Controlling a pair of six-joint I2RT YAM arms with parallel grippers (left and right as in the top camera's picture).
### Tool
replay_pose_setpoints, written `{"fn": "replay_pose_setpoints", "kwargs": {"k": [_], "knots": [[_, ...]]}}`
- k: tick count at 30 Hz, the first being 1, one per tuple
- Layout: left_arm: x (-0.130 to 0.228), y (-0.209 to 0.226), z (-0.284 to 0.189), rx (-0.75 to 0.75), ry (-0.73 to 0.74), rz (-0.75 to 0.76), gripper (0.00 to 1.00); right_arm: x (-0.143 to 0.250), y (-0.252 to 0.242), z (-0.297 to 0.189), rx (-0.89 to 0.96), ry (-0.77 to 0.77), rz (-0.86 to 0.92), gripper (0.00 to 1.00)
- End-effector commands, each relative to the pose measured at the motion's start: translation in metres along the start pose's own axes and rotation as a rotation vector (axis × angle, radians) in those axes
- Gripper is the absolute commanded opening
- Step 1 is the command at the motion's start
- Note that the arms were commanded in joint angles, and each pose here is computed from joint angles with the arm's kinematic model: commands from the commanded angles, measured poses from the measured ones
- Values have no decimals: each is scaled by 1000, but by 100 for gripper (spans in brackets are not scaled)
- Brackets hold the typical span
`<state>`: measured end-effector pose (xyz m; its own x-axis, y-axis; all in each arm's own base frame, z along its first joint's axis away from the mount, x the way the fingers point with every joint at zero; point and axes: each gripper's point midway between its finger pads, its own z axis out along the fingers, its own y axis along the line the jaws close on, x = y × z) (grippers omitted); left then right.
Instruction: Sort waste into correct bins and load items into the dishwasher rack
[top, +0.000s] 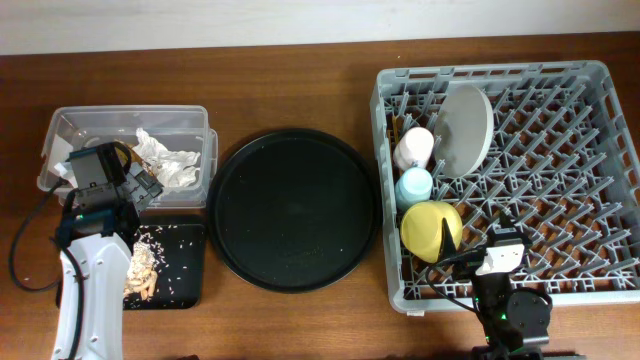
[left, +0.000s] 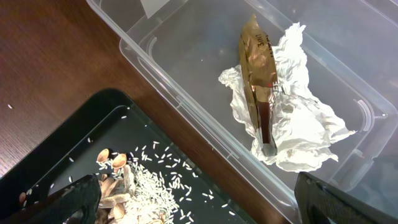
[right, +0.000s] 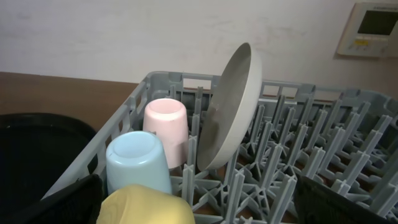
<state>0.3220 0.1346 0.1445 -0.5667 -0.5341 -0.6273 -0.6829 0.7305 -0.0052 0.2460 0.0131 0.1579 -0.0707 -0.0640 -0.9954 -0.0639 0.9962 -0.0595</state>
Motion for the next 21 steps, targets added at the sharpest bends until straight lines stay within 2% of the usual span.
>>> {"fn": "replay_pose_setpoints", "kwargs": {"k": [1, 10, 14, 17, 20, 21], "knots": [[-7, 1, -4, -1, -20, 1, 99, 1, 1, 0, -10, -1, -9, 98], [-7, 1, -4, 0, -22, 0, 99, 1, 1, 0, -10, -1, -9, 98], [-5, 2, -56, 90, -155, -11, 99, 1, 1, 0, -10, -1, -9, 98], [32, 5, -104, 237, -297, 5, 99, 1, 1, 0, -10, -1, -9, 98], [78, 25, -96, 269, -337, -2, 99, 1, 1, 0, -10, -1, -9, 98], [77, 24, -95, 298, -389, -25, 99, 1, 1, 0, -10, -1, -9, 98]]}}
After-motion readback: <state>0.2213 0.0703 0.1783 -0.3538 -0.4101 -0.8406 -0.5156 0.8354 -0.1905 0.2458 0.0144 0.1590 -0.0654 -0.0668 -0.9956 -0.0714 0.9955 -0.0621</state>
